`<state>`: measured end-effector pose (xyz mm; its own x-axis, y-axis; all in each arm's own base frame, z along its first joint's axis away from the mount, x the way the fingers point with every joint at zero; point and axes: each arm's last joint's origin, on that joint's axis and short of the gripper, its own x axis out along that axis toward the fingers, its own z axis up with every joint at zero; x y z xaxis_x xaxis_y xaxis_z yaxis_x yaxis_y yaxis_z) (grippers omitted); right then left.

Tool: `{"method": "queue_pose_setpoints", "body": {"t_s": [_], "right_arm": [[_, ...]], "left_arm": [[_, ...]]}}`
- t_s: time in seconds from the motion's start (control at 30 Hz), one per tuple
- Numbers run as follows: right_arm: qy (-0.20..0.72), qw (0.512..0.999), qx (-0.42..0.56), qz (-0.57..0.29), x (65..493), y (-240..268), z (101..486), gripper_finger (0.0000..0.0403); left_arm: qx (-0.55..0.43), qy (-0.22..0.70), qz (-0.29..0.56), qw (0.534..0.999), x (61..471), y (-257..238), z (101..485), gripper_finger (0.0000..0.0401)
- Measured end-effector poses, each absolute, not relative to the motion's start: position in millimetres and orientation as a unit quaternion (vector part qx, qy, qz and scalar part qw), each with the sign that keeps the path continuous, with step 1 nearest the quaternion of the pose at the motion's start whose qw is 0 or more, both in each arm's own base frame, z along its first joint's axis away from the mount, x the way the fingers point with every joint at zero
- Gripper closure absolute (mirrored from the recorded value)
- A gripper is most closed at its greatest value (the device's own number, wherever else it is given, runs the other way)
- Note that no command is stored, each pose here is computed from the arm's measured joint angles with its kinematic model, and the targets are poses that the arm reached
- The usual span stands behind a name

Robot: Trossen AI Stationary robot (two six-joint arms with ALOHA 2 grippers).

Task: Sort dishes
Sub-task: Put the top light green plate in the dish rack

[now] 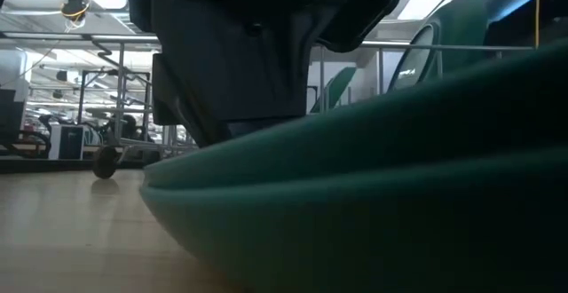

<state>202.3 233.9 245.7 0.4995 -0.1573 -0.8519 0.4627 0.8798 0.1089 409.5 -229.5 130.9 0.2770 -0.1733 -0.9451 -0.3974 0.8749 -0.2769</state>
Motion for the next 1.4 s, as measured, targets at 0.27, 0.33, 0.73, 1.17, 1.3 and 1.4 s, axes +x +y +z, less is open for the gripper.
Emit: {"method": "queue_pose_setpoints", "body": {"t_s": [0.27, 0.33, 0.73, 1.17, 1.3, 1.4], "right_arm": [[0.472, 0.847, 0.159, -0.185, 210, 243, 229, 0.0272], [0.471, 0.848, 0.159, -0.184, 212, 247, 223, 0.0272], [0.468, 0.850, 0.146, -0.192, 213, 247, 220, 0.0308], [0.449, 0.860, 0.128, -0.204, 215, 246, 217, 0.0359], [0.445, 0.863, 0.125, -0.205, 216, 247, 215, 0.0342], [0.447, 0.861, 0.134, -0.203, 216, 248, 215, 0.0333]], "left_arm": [[-0.238, 0.597, 0.073, 0.763, 409, -230, 131, 0.0401], [-0.238, 0.597, 0.072, 0.763, 409, -230, 131, 0.0401], [-0.238, 0.597, 0.072, 0.763, 409, -230, 131, 0.0401], [-0.238, 0.598, 0.072, 0.762, 409, -230, 131, 0.0401], [-0.237, 0.598, 0.071, 0.762, 409, -230, 131, 0.0401], [-0.237, 0.599, 0.072, 0.762, 409, -230, 131, 0.0401]]}}
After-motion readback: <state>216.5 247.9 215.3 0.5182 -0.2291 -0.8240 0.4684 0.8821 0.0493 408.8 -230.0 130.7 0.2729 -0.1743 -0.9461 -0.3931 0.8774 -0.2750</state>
